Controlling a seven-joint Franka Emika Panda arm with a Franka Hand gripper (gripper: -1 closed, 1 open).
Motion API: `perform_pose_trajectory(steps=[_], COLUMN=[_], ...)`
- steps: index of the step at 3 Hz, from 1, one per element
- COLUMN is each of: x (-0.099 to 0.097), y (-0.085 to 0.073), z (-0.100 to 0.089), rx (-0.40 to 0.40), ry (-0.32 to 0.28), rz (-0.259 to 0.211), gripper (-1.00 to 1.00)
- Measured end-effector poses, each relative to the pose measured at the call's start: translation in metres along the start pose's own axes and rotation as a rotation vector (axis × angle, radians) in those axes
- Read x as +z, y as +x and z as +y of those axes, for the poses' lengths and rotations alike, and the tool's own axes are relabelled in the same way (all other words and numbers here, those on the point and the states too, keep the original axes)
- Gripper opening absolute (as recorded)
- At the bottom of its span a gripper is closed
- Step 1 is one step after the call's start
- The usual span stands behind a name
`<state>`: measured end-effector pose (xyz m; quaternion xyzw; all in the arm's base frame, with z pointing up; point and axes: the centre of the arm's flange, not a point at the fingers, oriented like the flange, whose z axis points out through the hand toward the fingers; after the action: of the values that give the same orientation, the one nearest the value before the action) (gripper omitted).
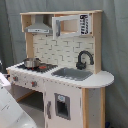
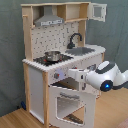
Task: Play with the kitchen
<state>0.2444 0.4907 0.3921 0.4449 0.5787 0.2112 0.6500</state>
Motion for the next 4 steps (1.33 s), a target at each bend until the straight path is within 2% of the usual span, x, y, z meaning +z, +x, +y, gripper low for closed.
perform_pose_trajectory(steps=[2, 4], x=[0.010, 0.025], y=[0.003, 0.011], z=[0.010, 0.007], rx=[-0.107, -0.191], ry=[-0.177, -0.281], rz=[0.020, 0.101], gripper=[1.00, 1.00])
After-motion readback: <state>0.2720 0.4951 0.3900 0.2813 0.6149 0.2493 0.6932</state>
